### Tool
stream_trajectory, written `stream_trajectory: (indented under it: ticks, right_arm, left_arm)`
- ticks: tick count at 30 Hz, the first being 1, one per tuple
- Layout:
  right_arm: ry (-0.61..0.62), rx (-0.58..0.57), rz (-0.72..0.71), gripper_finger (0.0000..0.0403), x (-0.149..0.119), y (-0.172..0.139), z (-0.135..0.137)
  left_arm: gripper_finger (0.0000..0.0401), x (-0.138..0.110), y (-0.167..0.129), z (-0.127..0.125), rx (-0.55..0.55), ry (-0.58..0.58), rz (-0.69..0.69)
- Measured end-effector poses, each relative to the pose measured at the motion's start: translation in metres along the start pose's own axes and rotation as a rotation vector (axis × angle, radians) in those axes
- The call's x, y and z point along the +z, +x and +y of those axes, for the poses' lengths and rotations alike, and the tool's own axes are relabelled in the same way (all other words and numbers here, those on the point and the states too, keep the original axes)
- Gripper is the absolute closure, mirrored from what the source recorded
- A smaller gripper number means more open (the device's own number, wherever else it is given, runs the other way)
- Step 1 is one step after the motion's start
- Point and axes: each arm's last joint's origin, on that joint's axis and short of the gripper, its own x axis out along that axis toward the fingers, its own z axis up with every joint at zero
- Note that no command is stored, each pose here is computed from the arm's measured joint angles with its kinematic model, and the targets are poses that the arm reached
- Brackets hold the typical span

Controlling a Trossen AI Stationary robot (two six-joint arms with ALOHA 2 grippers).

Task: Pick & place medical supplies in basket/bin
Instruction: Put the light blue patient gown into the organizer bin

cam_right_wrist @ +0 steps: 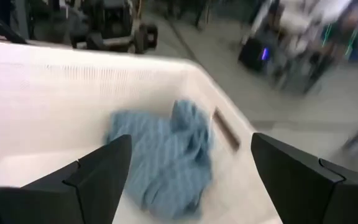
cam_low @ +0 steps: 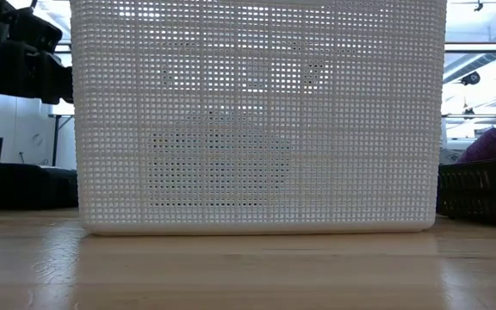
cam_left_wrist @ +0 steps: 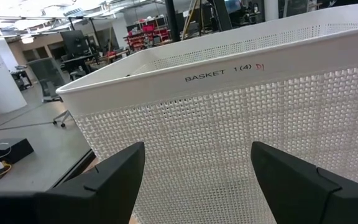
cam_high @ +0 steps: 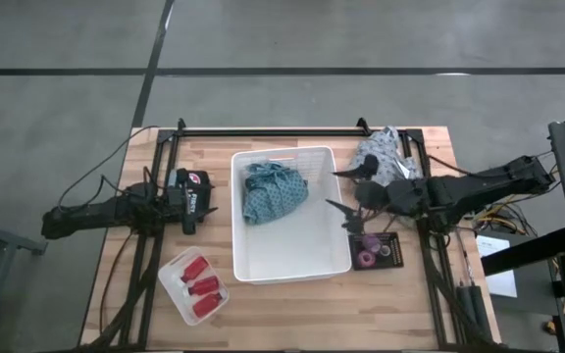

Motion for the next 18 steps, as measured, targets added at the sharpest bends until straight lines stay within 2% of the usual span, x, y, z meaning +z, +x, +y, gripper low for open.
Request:
stream_trajectory:
  ticks: [5, 7, 11, 15, 18]
  right_arm:
    - [0.188, -0.012, 0.176, 0.0076, 0.012, -0.022, -0.016]
    - [0.187, -0.003, 0.295, 0.0076, 0.014, -0.033, -0.023]
    - [0.106, 0.054, 0.536, 0.0076, 0.008, -0.054, -0.03]
    - [0.12, 0.043, 0.609, 0.0076, -0.003, -0.06, -0.024]
    - [0.135, -0.064, 0.611, 0.0076, -0.016, -0.056, -0.019]
  left_arm:
    - [0.0102, 0.0, 0.0, 0.0, -0.001, 0.0, 0.004]
    - [0.0102, 0.0, 0.0, 0.0, 0.0, 0.0, 0.002]
    - [0.0102, 0.0, 0.0, 0.0, -0.001, 0.0, 0.006]
    - [0.0102, 0.0, 0.0, 0.0, -0.002, 0.0, 0.006]
    - [0.0102, -0.001, 0.001, 0.0, -0.003, 0.001, 0.01]
